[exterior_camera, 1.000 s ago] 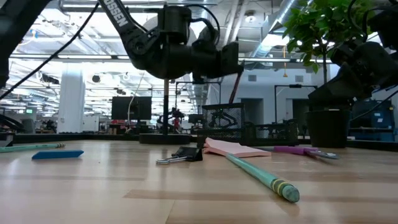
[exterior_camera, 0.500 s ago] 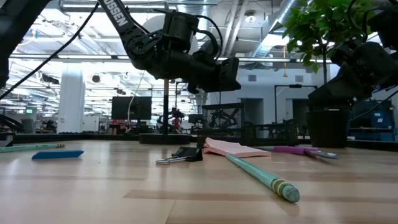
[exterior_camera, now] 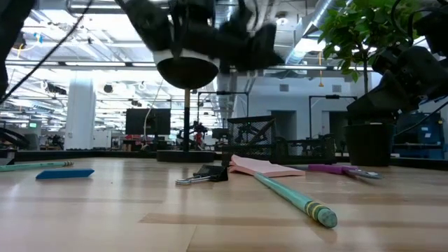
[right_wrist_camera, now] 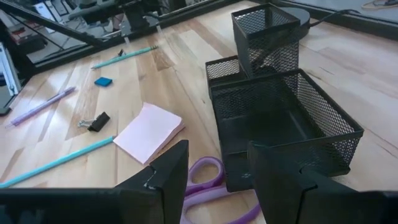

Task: Pick and place office supplies into organizer
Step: Put the violet scissors into the desk organizer

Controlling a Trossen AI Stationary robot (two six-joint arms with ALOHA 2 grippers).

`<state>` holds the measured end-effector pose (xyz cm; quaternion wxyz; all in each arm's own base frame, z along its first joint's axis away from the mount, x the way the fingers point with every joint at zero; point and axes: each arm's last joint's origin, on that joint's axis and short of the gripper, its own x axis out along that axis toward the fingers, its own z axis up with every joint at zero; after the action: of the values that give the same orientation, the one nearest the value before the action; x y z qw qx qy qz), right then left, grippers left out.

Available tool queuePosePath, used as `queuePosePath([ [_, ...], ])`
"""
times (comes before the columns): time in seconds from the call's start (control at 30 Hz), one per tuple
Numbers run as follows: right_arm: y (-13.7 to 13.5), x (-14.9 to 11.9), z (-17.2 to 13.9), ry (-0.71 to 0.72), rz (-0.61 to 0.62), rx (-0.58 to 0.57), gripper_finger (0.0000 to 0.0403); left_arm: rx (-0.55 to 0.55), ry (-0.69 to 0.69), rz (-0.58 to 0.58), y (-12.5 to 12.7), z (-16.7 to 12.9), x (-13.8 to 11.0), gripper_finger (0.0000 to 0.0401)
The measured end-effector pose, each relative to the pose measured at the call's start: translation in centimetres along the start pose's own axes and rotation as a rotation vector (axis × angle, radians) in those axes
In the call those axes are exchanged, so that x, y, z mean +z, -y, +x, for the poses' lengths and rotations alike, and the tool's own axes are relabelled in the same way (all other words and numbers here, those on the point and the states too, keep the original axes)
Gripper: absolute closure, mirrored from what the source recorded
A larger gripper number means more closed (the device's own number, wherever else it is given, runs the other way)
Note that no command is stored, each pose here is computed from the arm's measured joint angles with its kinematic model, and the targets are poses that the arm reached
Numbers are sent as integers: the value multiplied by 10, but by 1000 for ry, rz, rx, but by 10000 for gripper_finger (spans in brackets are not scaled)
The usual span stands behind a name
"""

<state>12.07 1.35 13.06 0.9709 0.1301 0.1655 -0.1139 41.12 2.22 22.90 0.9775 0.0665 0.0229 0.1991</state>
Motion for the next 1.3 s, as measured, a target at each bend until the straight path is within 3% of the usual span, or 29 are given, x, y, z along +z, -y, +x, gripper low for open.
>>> queuePosePath([
  [0.2,-3,-6,-1,-80,-58,102,244,-50,-37,128,22,-50,58,289],
  [0.33,-10,-12,-1,-151,-32,191,244,-129,-156,74,30,-82,73,291],
  [0.53,-15,-17,0,-139,-123,105,244,-186,-320,24,43,-106,66,292],
  [0.8,-23,-14,11,-66,-148,98,244,-151,-350,-16,53,-101,52,292],
  [1.3,-28,-26,56,-286,-171,-89,244,-117,-348,-36,54,-99,51,292],
])
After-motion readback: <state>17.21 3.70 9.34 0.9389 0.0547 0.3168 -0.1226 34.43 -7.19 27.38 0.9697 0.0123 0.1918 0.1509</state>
